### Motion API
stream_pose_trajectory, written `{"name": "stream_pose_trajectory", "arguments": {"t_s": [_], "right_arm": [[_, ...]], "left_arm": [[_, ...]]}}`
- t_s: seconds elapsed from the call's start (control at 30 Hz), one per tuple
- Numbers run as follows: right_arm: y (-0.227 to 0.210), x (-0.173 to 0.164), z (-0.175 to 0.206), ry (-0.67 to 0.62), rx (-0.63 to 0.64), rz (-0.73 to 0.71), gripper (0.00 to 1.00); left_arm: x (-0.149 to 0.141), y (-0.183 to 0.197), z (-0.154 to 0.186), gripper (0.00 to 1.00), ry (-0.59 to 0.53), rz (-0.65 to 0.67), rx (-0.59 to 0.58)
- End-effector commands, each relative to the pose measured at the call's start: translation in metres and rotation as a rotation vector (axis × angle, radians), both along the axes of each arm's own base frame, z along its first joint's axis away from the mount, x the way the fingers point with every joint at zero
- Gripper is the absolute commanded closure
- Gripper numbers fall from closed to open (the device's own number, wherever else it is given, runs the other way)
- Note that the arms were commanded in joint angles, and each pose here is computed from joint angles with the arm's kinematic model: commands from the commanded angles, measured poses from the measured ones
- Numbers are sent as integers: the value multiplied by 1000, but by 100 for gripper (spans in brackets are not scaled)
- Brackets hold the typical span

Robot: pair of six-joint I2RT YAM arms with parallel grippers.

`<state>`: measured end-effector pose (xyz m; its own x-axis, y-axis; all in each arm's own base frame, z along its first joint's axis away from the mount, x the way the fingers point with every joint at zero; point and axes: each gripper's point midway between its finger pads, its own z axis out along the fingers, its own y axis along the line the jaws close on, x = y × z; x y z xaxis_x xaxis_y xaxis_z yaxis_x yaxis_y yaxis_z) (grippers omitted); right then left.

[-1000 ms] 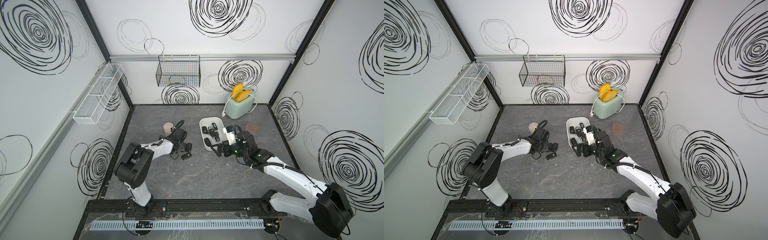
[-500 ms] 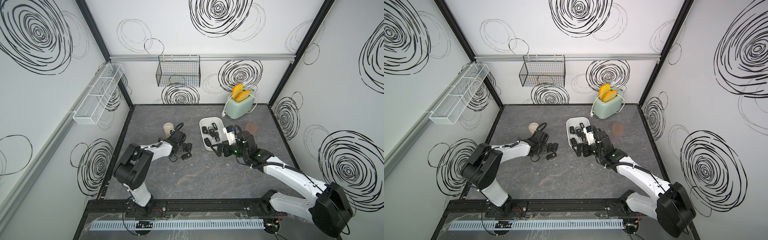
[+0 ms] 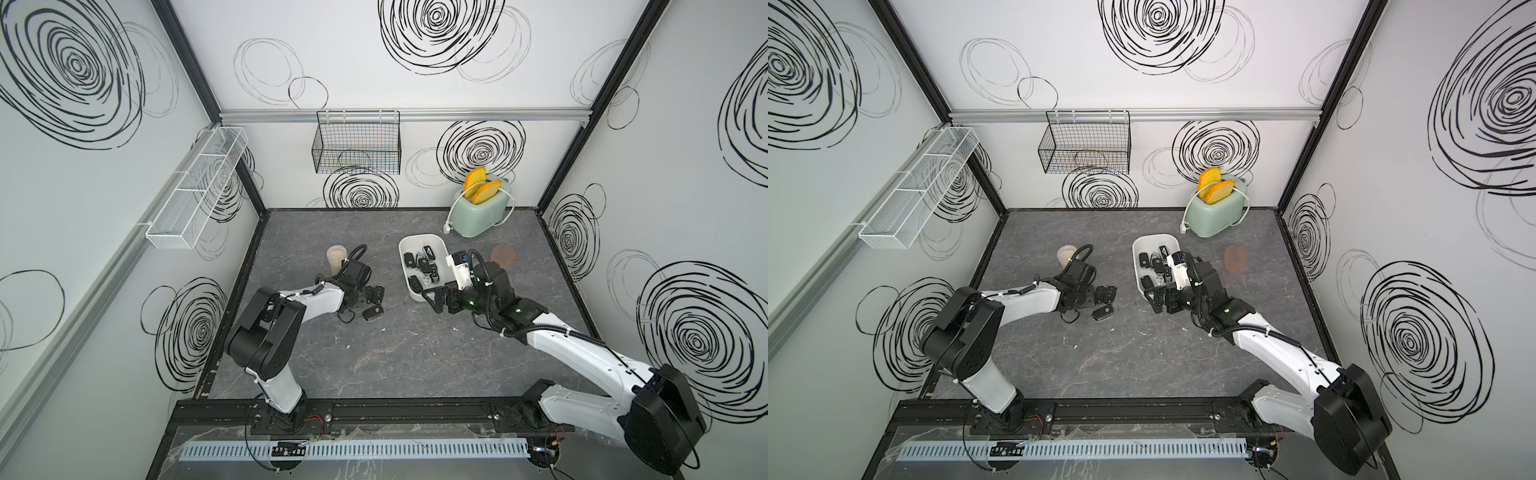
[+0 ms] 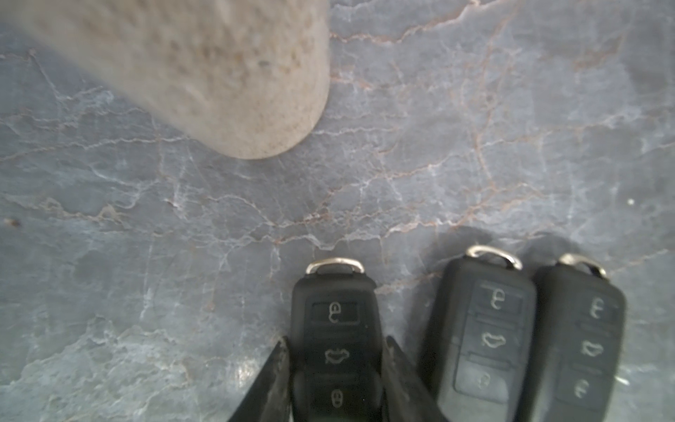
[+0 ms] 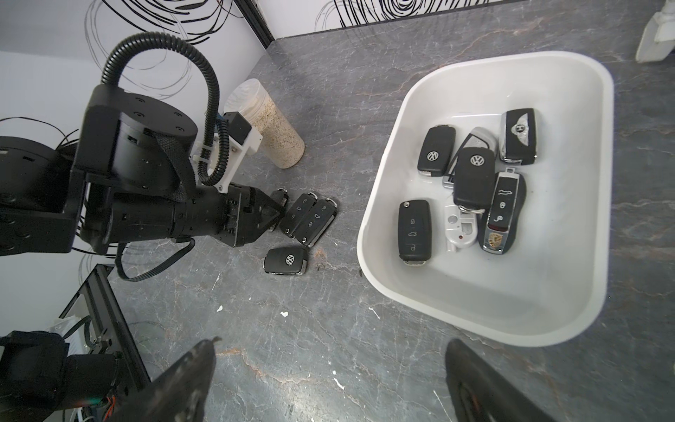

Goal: Place the car key into the storage box
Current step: Pick up the car key from the center of the board.

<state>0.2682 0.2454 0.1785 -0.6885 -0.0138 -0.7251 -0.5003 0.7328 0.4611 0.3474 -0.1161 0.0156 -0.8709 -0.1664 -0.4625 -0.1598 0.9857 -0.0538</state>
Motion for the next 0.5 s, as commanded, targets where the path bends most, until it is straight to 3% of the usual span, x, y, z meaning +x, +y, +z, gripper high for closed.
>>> {"name": "stream_pose_trajectory", "arguments": {"t_s": [0.0,0.47], "right_arm": [[-1,-1,-3,5,4,-9,1],[-24,3,-20,32,-26,-87,1]], "left_arm": [[3,-9,21,70,-43,-17,-45],[10,-91,101,70,-188,-157,-231]]}}
